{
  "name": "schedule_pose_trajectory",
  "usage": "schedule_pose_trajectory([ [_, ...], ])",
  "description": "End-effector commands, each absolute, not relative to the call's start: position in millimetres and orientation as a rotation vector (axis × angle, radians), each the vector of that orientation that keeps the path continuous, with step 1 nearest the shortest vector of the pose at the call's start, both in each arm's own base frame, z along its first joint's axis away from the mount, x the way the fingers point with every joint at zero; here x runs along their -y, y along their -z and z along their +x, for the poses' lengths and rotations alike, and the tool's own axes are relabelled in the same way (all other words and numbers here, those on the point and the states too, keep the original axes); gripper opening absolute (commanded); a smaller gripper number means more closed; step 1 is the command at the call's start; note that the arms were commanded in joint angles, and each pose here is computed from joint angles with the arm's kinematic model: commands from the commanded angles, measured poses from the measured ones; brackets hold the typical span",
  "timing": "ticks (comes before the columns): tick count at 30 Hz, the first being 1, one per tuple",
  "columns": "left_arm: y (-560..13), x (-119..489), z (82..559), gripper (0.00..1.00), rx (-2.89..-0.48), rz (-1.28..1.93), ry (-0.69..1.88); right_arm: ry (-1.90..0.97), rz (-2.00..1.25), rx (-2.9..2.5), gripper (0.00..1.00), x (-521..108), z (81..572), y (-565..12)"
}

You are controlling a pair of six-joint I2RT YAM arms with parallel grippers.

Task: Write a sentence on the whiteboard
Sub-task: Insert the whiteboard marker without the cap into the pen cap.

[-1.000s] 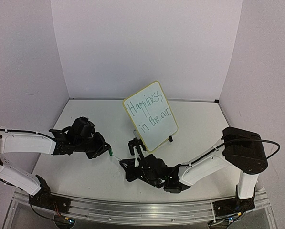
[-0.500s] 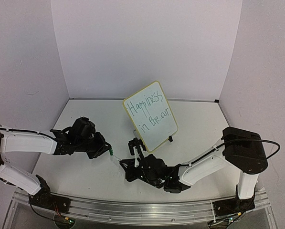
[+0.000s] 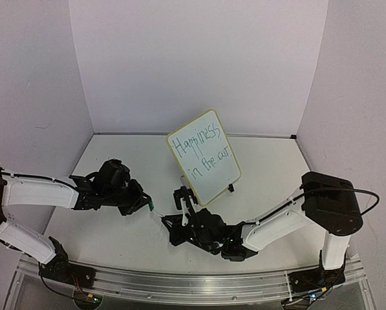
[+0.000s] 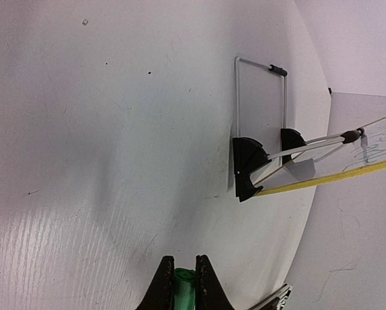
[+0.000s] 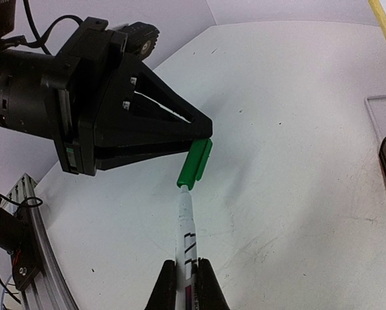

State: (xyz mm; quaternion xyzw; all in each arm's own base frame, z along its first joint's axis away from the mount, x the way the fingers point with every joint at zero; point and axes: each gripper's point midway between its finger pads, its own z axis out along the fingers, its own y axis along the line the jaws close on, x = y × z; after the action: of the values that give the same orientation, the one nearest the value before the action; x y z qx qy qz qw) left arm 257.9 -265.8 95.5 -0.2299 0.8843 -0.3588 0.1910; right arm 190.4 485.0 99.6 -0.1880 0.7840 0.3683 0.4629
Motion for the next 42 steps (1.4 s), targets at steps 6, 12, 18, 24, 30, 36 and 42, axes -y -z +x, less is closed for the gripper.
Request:
schedule_pose_trajectory([
  [6, -100.9, 270.9, 258.4, 0.00, -2.464, -0.650, 1.057, -0.911, -0.425, -1.861, 0.00, -498.3, 197.6, -122.1],
  [12, -102.2, 269.2, 257.5, 0.00, -2.457, -0.657, 1.061, -0.895, -0.425, -1.865, 0.00, -498.7, 199.2, -118.5],
  [18, -104.7, 266.7, 257.5, 0.00, -2.443, -0.663, 1.063, -0.859, -0.398, -1.876, 0.00, -490.1, 202.6, -112.5],
  [24, -106.6, 266.5, 257.0, 0.00, -2.438, -0.667, 1.070, -0.842, -0.389, -1.877, 0.00, -488.2, 204.5, -110.2],
  [30, -109.0, 265.9, 256.7, 0.00, -2.430, -0.678, 1.081, -0.823, -0.382, -1.878, 0.00, -487.3, 206.8, -106.7],
  [36, -114.6, 269.8, 259.6, 0.00, -2.402, -0.684, 1.124, -0.759, -0.362, -1.845, 0.00, -486.5, 215.8, -111.1],
  [42, -113.4, 270.8, 258.3, 0.00, -2.405, -0.690, 1.136, -0.764, -0.372, -1.771, 0.00, -495.2, 219.4, -127.4],
])
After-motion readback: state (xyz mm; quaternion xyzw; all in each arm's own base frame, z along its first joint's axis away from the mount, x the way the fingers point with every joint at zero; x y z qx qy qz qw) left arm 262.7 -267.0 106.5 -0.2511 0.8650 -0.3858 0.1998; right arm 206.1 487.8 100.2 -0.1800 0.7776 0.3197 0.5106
